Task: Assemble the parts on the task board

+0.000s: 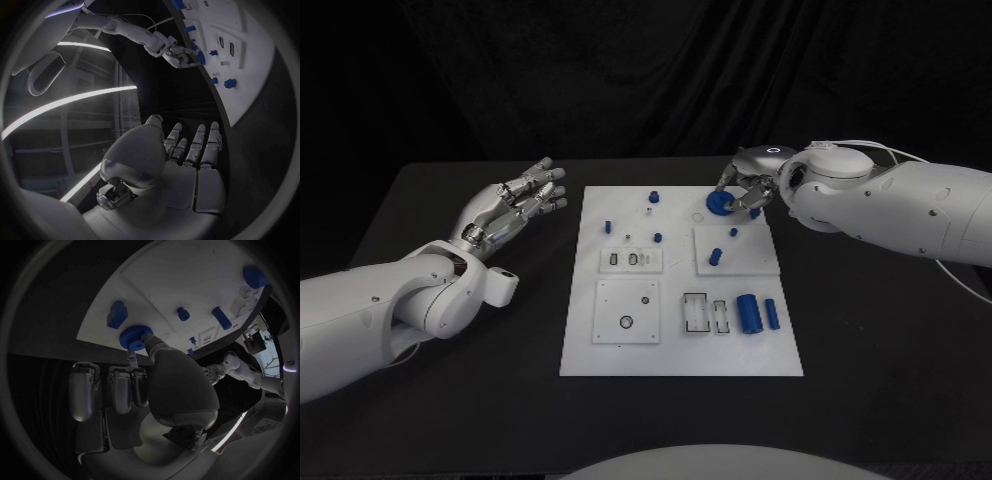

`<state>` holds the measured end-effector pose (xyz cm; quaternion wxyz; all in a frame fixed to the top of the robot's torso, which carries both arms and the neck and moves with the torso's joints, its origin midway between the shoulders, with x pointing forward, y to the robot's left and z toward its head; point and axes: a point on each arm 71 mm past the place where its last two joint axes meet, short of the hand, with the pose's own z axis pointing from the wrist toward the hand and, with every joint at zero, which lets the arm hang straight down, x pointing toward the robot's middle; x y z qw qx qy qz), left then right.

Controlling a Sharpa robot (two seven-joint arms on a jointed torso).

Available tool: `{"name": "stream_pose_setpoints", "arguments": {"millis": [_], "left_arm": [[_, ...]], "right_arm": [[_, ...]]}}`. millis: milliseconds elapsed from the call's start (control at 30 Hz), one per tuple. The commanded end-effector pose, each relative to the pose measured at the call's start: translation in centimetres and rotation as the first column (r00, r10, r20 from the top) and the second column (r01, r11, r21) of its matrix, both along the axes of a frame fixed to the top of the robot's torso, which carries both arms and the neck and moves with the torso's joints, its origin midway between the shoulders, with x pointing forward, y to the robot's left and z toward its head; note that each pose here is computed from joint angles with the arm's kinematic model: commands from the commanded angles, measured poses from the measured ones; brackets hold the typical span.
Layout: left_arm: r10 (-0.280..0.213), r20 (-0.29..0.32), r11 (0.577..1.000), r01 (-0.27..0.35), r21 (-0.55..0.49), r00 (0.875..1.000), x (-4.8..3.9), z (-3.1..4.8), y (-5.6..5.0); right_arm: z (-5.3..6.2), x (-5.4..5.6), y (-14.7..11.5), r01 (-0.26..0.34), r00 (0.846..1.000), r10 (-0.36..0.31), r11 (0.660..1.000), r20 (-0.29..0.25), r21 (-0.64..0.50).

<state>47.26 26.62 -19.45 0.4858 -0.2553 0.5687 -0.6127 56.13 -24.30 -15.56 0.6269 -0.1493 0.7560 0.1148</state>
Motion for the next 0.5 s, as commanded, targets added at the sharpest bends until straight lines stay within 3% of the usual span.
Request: {"name": "stream_pose_setpoints", "arguments": {"millis": [33,500], "left_arm": [[-0.023,0.016,1.000,0.024,-0.010,1.000,-0.14,0.07,-0.18],[-0.025,0.014,1.000,0.025,-0.010,1.000,-0.15,0.05,-0.15]], "right_arm": [[-0.57,-0.02,-0.30,0.019,1.000,-0.019,0.999,-0.009,-0.027],[-0.37,-0.33,0.29,-0.041,0.999,0.042,0.999,0.029,-0.024]]}}
